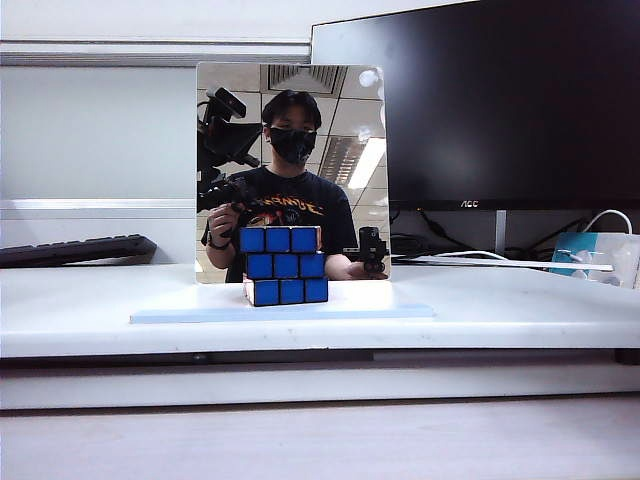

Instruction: Move the the Rubik's Cube near the mirror.

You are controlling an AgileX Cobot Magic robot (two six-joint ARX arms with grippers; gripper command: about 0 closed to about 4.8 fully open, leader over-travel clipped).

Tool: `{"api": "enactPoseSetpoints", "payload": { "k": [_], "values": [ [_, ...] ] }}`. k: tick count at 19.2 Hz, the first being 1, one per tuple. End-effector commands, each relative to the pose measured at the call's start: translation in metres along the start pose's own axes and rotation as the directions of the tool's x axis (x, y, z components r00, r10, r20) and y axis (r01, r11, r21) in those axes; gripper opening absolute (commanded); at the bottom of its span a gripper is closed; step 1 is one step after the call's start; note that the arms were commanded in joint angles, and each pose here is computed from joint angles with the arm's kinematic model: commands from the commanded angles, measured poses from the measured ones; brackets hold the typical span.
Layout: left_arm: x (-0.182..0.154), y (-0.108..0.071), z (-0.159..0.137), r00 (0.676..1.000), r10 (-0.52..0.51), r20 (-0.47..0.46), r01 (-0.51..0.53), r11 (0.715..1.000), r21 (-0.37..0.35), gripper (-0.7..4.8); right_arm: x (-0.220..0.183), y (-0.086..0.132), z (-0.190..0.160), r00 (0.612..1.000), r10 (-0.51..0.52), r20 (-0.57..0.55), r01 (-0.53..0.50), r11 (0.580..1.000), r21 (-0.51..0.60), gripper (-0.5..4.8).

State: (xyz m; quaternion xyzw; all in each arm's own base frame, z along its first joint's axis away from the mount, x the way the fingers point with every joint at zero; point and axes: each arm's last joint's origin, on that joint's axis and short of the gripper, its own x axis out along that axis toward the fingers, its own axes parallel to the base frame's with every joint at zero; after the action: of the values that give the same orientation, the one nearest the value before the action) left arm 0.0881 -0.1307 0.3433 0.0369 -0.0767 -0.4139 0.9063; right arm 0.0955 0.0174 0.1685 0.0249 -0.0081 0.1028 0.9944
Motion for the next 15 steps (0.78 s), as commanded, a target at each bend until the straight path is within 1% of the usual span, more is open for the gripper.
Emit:
{"api": "enactPoseSetpoints", "payload": {
  "k": [1,2,4,6,7,15],
  "values": [
    [-0.012,-0.001,0.004,0.994,-0.11,0.02,0.109,0.994,0.027,-0.05,0.0,-0.001,0.001,0.999,-0.04,0.02,0.04,0.999,0.004,-0.01],
    [-0.022,0.0,0.006,0.99,-0.141,0.024,0.139,0.989,0.048,-0.05,0.0,-0.001,0.001,0.999,-0.04,0.02,0.04,0.999,0.003,-0.01],
    [-0.031,0.001,0.008,0.99,-0.139,0.023,0.137,0.988,0.066,-0.05,0.0,-0.001,0.001,0.999,-0.041,0.02,0.041,0.999,0.004,-0.01],
    [-0.044,0.004,0.01,0.992,-0.122,0.028,0.12,0.991,0.06,-0.04,0.0,-0.001,0.001,0.999,-0.035,0.019,0.035,0.999,0.004,0.0],
    [-0.05,0.005,0.008,0.993,-0.115,0.011,0.114,0.992,0.057,-0.01,0.0,-0.001,0.001,0.999,-0.036,0.019,0.036,0.999,0.004,-0.01],
    [-0.05,0.004,0.005,0.992,-0.122,-0.026,0.123,0.991,0.057,-0.01,0.0,-0.001,0.001,0.999,-0.036,0.019,0.036,0.999,0.004,0.0]
  ]
}}
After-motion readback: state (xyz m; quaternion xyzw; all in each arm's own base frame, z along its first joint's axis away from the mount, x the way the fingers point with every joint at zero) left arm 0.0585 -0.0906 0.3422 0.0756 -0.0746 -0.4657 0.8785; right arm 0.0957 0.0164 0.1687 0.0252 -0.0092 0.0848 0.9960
